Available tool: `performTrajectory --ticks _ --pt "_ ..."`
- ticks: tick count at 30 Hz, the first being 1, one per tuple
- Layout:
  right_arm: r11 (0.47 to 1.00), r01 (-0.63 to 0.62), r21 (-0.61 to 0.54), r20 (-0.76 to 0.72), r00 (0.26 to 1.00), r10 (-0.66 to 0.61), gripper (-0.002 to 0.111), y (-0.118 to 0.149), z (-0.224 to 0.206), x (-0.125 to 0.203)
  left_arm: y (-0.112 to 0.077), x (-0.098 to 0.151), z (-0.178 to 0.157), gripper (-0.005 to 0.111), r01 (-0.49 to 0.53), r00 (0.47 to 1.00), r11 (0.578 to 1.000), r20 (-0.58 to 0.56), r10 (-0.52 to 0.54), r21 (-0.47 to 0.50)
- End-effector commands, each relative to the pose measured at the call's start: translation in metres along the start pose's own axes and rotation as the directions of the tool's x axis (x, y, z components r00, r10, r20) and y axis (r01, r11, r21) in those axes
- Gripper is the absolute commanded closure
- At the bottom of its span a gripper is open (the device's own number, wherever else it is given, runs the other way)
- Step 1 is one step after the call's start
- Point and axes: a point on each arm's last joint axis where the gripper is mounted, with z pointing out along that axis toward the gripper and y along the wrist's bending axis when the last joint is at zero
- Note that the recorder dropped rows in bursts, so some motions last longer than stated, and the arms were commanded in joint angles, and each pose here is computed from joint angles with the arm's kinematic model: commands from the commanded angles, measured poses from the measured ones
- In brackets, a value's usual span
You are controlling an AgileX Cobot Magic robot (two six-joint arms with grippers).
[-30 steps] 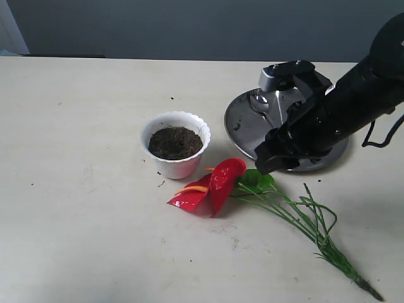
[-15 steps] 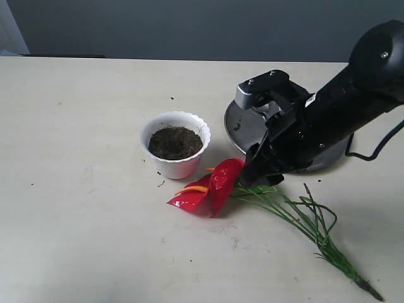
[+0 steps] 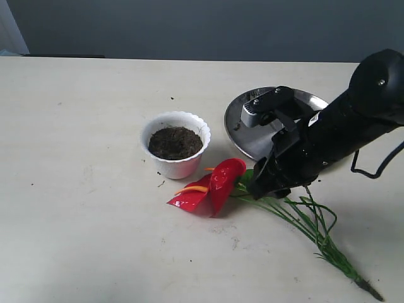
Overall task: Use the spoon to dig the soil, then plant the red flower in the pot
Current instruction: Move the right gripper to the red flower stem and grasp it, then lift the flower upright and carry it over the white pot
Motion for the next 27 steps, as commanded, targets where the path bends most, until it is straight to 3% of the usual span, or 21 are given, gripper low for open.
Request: performTrajectory --ticks 1,12,13,17,22,27 --pt "1.0 -0.002 -0.002 -0.051 0.999 0.002 0.061 -0.005 0.017 0.004 0.0 -0.001 -0.001 0.106 0.003 1.0 1.0 0.009 -0.003 0.003" --pt "0.999 -0.048 -0.018 -0.174 0.984 0.044 0.062 -0.015 0.06 0.016 0.0 -0.001 -0.001 0.106 0.003 1.0 1.0 0.009 -0.003 0.003" --pt "0.999 -0.047 -0.021 -0.177 0.983 0.042 0.066 -0.014 0.06 0.016 0.0 -0.001 -0.001 0.106 0.003 1.0 1.0 0.009 -0.003 0.003" --pt "0.998 -0.051 -0.041 -0.184 0.982 0.042 0.109 -0.01 0.054 0.016 0.0 -0.001 -0.001 0.106 0.003 1.0 1.0 0.009 -0.003 0.003" --pt "0.994 -0.052 -0.097 -0.216 0.976 0.03 0.108 -0.001 0.039 0.018 0.0 -0.001 -0.001 0.106 0.003 1.0 1.0 0.009 -0.003 0.003" --pt "0.996 -0.031 -0.085 -0.128 0.992 0.02 0.108 0.007 0.009 0.011 0.0 -0.001 -0.001 0.106 0.003 1.0 1.0 0.009 -0.003 0.003"
